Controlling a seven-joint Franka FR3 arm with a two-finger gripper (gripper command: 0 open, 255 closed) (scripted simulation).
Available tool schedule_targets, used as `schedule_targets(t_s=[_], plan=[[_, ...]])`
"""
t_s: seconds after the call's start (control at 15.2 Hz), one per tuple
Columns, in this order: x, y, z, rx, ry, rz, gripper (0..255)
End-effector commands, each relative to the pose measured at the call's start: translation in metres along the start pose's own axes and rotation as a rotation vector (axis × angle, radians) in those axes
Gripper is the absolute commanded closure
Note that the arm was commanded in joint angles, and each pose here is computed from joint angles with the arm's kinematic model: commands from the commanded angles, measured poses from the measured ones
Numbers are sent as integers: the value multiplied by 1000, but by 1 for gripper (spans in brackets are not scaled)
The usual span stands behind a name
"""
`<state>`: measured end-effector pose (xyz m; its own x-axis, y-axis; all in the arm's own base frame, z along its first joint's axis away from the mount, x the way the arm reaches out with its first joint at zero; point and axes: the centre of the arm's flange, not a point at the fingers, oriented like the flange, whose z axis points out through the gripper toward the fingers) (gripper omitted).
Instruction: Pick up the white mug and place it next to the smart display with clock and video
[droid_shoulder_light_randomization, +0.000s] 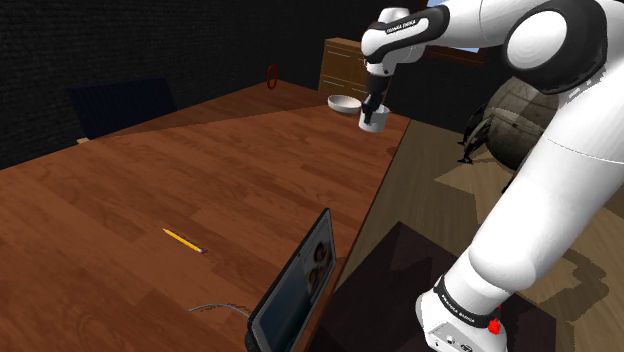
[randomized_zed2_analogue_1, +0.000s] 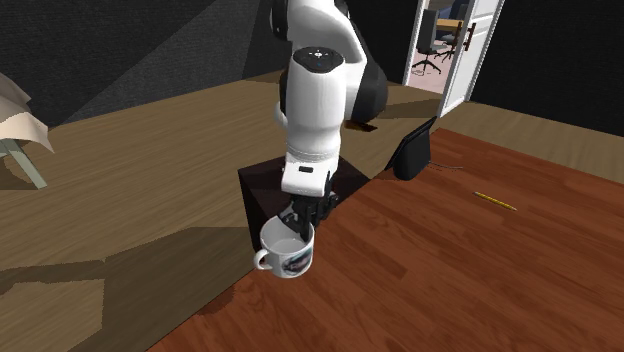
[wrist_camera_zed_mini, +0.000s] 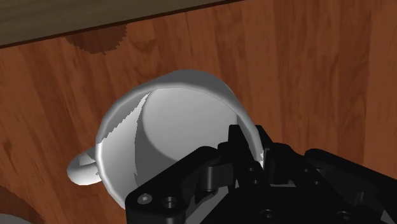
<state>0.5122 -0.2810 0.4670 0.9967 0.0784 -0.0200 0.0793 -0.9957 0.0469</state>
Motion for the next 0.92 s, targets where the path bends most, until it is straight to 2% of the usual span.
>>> schedule_targets(t_s=[0.0,0.86], plan=[[-1,1,-12,0,0,0,255],[-2,5,-80,0,0,0,255]])
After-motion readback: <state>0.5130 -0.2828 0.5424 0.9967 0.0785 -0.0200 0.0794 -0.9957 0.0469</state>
